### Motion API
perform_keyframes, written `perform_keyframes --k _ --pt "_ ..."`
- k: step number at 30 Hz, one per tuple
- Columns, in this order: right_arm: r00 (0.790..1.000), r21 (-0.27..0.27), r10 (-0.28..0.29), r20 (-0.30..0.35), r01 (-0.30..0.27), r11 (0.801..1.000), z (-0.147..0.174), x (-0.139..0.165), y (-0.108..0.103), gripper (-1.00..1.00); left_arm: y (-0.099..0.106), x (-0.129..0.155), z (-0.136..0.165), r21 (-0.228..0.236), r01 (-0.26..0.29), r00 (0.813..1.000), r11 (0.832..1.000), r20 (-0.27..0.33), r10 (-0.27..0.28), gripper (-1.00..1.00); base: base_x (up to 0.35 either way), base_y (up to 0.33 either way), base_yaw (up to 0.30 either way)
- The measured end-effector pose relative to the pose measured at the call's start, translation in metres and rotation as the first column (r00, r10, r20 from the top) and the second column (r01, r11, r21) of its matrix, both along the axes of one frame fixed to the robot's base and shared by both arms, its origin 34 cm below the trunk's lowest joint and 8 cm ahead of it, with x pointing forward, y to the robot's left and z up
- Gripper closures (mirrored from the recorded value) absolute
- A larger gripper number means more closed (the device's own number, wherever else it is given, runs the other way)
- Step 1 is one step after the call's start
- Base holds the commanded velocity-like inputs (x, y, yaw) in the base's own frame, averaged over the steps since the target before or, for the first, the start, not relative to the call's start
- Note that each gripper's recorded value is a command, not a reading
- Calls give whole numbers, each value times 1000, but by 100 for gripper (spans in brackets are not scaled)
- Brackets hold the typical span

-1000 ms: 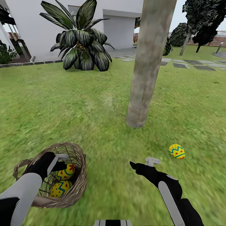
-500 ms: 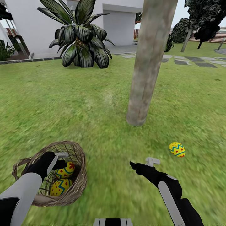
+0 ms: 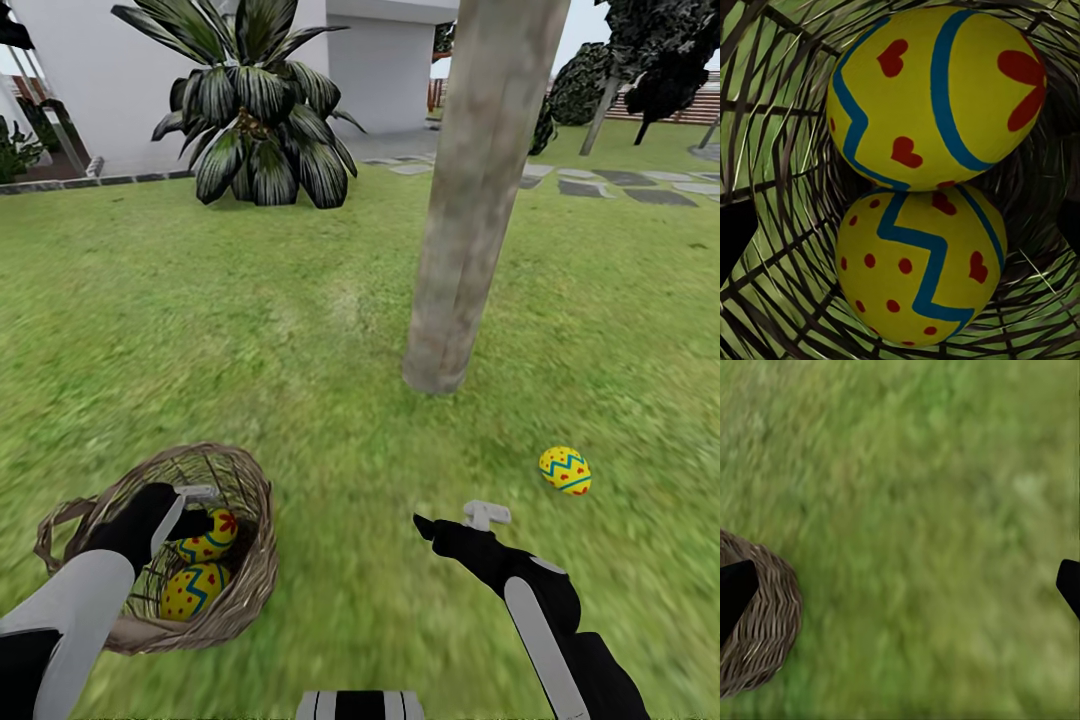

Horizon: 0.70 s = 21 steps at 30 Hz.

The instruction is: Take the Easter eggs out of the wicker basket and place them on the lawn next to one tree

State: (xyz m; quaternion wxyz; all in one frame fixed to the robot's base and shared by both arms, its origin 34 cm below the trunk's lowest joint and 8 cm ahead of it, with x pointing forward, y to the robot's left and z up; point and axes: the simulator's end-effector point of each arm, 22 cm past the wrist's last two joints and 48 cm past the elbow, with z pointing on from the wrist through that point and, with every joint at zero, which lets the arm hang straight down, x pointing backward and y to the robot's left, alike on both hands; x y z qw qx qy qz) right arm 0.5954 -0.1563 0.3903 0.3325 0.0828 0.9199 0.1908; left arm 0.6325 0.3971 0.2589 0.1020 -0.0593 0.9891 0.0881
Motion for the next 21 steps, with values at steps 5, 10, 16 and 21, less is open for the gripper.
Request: perform_keyframes --k 5,10,16,21 --pt "1000 -1 -1 -8 1 1000 -4 -1 -1 -100 -2 0 -4 25 45 999 999 -11 -44 -100 0 0 0" --pt "1000 1 0 -16 0 1000 -8 -2 0 -100 -4 4 -8 34 66 998 997 5 -66 -100 0 0 0" --pt "1000 1 1 -26 0 1000 -13 -3 0 -100 -4 9 -11 38 78 997 996 26 -79 -100 0 0 0" --pt "999 1 1 -34 -1 1000 -17 -4 0 -100 -4 11 -15 43 86 996 995 32 -87 -100 0 0 0"
